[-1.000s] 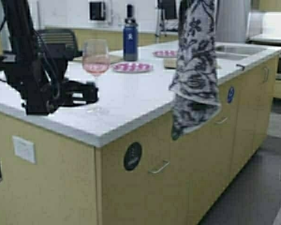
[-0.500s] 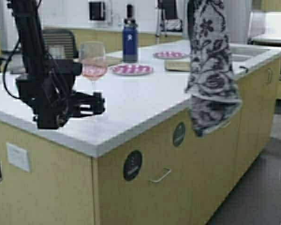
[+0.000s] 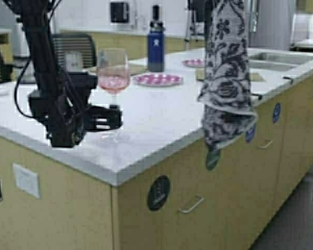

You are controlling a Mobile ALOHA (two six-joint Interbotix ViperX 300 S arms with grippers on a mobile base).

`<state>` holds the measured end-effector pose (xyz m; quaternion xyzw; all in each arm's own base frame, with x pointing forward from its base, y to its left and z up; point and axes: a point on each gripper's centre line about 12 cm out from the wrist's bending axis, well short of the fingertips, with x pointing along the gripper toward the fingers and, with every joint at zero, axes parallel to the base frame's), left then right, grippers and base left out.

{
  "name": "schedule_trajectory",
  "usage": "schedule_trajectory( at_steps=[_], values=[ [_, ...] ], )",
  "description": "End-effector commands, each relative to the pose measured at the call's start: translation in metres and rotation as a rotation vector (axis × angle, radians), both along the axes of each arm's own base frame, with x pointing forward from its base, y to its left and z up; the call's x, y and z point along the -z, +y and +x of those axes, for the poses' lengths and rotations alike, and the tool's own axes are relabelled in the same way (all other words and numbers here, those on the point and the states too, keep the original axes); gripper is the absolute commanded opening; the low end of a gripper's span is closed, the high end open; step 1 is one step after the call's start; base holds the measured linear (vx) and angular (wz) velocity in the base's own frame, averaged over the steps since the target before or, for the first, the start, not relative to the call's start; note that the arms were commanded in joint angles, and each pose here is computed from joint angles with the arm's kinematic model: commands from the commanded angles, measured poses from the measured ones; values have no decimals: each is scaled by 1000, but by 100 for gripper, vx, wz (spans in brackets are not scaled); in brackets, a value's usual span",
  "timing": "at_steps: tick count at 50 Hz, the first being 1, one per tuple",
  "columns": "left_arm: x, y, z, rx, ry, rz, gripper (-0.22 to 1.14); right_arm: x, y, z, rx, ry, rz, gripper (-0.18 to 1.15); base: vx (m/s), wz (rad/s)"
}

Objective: Get the cloth and wipe up the spill under the wine glass

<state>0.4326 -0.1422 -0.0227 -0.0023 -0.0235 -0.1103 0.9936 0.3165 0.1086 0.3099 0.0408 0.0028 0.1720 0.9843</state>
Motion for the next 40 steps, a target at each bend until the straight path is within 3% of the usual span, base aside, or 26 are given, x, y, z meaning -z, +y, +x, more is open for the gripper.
schedule_trajectory(
  at_steps=[1, 11, 26, 31, 40],
  values=[
    [-9, -16, 9, 47, -50, -12, 99, -13, -1, -3, -1, -48, 20, 5, 8, 7],
    [-5, -40, 12, 115, -63, -12, 99, -14, -1, -3, -1, -53, 20, 5, 7, 5],
    [-6, -44, 15, 124, -73, -17, 97, -14, -1, -1, 0, -65, 23, 5, 6, 3],
    [-9, -46, 12, 130, -76, -18, 88, -16, 1, 4, -2, -89, 30, 5, 4, 2],
    [-14, -55, 7, 153, -89, -29, 56, -32, -1, 39, 35, -132, 60, 5, 4, 1]
  ],
)
